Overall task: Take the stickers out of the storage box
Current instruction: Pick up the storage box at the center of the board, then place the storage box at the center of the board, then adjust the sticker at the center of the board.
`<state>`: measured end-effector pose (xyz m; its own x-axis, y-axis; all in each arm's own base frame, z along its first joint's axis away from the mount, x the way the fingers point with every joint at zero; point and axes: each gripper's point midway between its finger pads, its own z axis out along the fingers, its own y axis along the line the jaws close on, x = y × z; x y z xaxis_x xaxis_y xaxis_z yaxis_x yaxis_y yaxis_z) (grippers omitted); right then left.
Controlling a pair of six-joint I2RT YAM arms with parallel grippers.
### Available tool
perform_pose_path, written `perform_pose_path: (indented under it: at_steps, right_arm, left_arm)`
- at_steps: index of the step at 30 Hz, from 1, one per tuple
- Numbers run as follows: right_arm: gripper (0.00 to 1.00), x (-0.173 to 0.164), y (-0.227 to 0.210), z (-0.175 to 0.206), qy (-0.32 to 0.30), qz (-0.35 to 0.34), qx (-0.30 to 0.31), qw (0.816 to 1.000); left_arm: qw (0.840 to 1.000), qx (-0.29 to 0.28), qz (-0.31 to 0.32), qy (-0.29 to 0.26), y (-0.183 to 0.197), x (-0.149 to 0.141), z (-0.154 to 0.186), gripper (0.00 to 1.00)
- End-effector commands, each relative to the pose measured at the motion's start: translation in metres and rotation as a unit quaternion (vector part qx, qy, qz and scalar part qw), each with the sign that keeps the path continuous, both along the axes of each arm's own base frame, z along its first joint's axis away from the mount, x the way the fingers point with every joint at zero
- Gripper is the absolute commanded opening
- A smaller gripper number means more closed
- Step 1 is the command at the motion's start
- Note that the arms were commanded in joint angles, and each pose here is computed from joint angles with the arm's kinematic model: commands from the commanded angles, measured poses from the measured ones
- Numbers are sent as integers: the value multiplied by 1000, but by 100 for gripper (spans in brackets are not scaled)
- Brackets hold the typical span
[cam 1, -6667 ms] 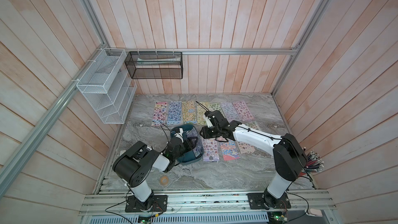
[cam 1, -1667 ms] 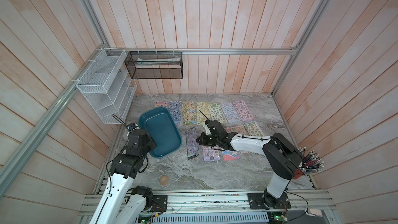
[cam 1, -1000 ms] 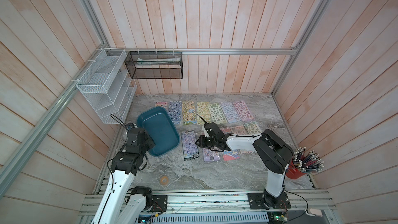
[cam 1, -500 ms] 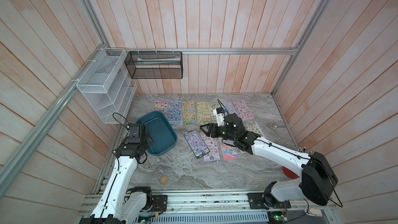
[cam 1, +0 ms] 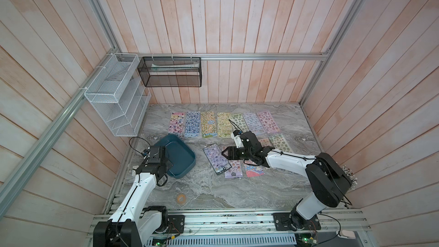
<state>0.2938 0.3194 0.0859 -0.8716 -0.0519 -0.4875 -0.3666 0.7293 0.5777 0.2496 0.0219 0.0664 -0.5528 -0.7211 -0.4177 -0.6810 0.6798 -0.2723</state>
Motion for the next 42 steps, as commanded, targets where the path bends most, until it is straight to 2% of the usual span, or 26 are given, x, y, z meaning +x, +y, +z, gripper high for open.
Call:
perform_pose_path:
  at_steps: [1,8,18,28,42]
  right_arm:
    - [66,-4,-1,-18,21,18,-14,1000]
    - [63,-12,1,-40,51,26,-26,998]
    - [61,-27,10,-46,72,44,-21,996]
    - [59,-39,21,-37,75,57,-1,995]
    - [57,-47,33,-43,85,73,-1,994]
  left_arm:
    - [999,-14,21,-33,0,13,0,0]
    - [999,-7,35,-36,5,11,-11,0]
    - [999,-10,47,-20,6,7,-31,0]
    - [998,-13,47,-27,5,12,-26,0]
    - [999,-10,48,-23,7,11,-28,0]
